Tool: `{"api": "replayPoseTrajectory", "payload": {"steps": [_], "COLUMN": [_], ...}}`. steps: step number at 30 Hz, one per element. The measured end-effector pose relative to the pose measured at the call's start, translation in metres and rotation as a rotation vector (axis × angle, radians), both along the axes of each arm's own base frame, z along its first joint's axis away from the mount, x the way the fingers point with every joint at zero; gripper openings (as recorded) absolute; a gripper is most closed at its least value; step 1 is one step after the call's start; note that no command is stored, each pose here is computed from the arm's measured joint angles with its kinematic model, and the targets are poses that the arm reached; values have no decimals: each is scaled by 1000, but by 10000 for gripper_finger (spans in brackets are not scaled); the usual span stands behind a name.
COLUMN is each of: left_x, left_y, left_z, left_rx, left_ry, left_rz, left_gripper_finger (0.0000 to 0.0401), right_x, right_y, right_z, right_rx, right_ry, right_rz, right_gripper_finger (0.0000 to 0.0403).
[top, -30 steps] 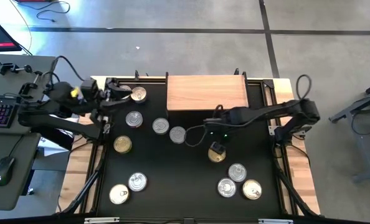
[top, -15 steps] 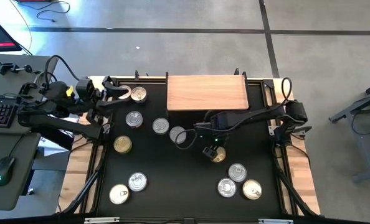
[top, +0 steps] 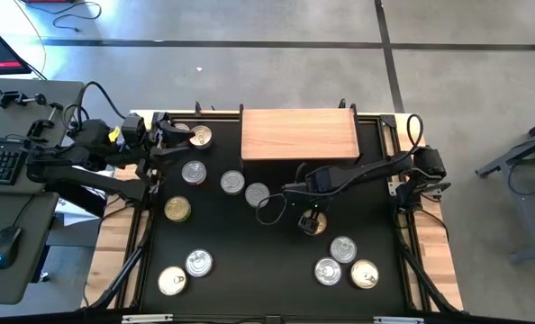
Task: Stack canned seafood by type on shelf
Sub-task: Put the green tuna can on the shelf
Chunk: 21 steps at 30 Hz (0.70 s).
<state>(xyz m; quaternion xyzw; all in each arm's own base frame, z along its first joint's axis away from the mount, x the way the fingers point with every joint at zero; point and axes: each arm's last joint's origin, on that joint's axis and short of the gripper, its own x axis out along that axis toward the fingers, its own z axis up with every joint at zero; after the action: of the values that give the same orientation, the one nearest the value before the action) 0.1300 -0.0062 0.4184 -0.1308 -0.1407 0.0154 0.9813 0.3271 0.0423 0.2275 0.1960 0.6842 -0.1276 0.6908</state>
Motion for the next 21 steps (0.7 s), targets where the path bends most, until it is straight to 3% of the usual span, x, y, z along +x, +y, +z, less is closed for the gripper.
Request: {"api": "replayPoseTrajectory", "payload": {"steps": [4,8,13,21], "left_x": [4,9,13,13], "left_y": [0,-1,-1,-1], "left_z": [-1,-3,-5,-5], "left_rx": [1,1,-27,-39], "left_ry": [13,28,38,37], "left_rz": [0,0,-8,-11], "left_gripper_finger": [216,216,216,216], "right_x": [-3,-3,-9,-4], "right_y": [4,11,11,12], "right_z": [0,-10,-22,-36], "right_rx": [4,-49,-55,0], "right_ry": [33,0,35,-35], "right_rz": [-123,-87,-144,-171], "right_gripper_finger": [396,395,395,395]}}
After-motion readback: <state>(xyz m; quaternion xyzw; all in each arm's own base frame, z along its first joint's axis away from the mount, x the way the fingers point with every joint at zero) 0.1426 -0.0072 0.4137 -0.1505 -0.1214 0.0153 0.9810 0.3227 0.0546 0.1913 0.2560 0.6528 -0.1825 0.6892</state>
